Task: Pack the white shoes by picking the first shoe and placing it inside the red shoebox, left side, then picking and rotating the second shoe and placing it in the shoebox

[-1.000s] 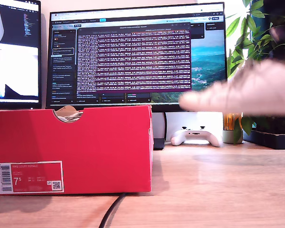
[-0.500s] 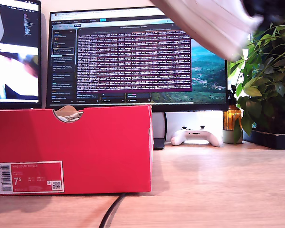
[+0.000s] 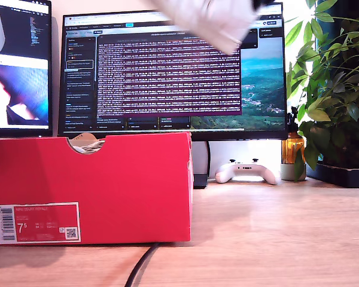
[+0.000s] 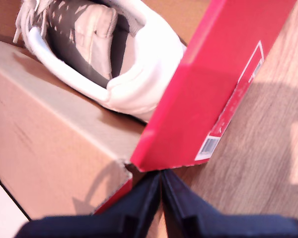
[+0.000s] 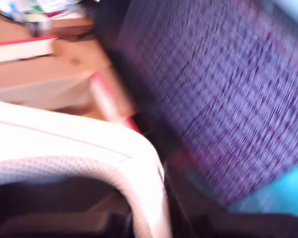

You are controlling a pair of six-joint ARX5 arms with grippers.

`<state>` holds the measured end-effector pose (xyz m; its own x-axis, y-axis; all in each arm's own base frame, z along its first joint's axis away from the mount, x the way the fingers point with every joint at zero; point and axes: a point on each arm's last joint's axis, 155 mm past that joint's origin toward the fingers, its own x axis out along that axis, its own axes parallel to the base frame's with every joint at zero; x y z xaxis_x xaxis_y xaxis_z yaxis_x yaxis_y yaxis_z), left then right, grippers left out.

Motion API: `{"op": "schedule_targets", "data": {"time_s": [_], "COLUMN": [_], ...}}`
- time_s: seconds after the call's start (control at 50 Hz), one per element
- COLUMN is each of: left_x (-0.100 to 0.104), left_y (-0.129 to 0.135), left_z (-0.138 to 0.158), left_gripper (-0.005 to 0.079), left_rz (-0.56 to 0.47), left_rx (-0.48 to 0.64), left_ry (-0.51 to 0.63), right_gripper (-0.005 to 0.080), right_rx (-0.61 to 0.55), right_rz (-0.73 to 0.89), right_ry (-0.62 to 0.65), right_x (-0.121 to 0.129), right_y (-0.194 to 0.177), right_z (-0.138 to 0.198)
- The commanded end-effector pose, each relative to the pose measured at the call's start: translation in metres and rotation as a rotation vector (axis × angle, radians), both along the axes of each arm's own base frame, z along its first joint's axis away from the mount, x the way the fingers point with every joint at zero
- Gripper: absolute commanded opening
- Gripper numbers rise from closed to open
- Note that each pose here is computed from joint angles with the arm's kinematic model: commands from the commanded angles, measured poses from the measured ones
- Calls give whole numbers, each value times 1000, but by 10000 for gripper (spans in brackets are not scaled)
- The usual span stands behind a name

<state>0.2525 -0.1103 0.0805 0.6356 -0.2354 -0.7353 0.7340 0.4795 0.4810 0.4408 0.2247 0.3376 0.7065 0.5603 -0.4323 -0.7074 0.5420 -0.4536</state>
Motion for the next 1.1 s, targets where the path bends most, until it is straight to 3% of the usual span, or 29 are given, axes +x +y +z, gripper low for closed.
{"op": "schedule_targets", "data": {"time_s": [0.0,0.3,0.5,0.82,1.08], "left_x": [0,0,0,0,0], "left_y": [-2,-2,-2,-2,-2], "left_z": [-1,-1,-1,-1,-1], "left_gripper": [-21,-21,-21,-21,-21], "left_rz": [-3,-3,-3,-3,-3], "left_rx": [-7,-7,-8,-8,-8], "left_ry": [0,-1,0,0,0], "right_gripper": [-13,-13,-13,-13,-13], "right_rx": [-14,-285,-401,-529,-715], "right_rz": [10,-67,-80,24,143], "right_ry": [-49,-195,-303,-287,-215], "right_x": [7,41,58,46,21], "right_y": [12,36,51,90,107], "right_z": [4,-32,-41,-87,-139]}}
